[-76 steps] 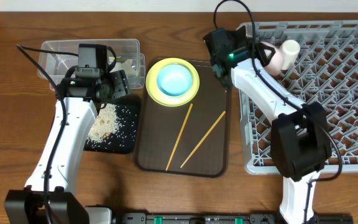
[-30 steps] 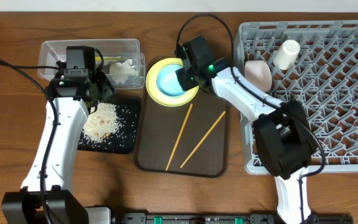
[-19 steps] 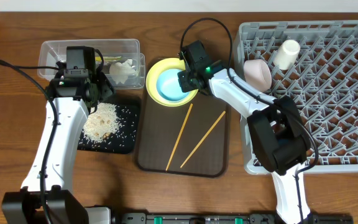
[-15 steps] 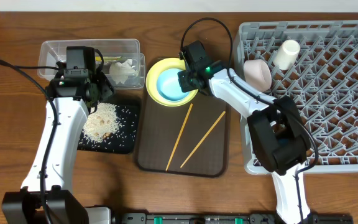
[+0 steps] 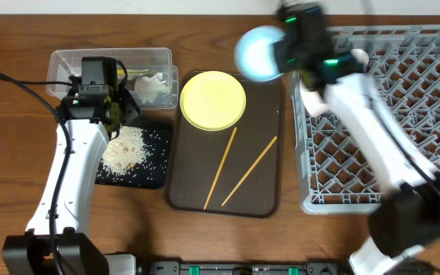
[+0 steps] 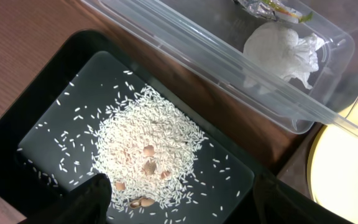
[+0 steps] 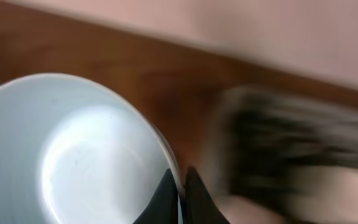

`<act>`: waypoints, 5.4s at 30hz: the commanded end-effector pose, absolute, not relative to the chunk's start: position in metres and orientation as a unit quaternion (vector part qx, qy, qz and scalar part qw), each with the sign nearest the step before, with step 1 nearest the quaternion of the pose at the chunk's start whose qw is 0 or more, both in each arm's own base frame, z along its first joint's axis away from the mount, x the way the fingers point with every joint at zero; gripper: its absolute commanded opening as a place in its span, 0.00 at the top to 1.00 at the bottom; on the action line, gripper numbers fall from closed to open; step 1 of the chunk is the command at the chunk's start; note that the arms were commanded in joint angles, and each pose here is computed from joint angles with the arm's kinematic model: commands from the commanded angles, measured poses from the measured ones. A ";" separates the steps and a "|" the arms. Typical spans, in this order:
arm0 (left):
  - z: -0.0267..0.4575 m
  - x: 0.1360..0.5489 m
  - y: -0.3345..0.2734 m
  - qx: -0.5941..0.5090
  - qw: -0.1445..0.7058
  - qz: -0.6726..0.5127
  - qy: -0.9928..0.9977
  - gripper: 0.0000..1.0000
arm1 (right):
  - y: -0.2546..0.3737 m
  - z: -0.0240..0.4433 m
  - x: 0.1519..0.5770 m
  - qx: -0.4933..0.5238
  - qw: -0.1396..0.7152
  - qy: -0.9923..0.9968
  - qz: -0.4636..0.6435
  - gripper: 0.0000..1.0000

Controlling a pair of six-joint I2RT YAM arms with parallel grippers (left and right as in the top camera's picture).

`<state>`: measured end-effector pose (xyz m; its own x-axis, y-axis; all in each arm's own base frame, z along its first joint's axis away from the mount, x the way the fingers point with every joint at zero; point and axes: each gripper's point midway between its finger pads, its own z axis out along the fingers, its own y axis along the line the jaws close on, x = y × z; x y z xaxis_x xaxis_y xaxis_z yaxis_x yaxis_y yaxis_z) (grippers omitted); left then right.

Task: Sort waste into correct bins and load items into the dishwasher rack
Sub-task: 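Carry the blue bowl to the rack's left side, then lower the blue bowl upright into the rack and release it, then reach the right gripper to the yellow plate rim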

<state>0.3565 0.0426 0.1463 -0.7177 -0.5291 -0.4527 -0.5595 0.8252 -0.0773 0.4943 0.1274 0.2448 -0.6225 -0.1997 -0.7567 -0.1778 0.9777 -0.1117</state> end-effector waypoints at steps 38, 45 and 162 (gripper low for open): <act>0.144 0.355 0.046 -0.304 0.235 0.039 0.923 0.24 | -0.115 0.191 0.437 0.002 0.259 0.848 -0.462 0.99; 0.144 0.355 0.046 -0.304 0.235 0.039 0.922 0.24 | -0.116 0.194 0.443 -0.066 0.231 0.838 -0.490 0.99; 0.145 0.356 0.046 -0.299 0.236 0.040 0.924 0.24 | 0.140 0.190 0.425 -0.200 0.406 0.885 0.107 0.01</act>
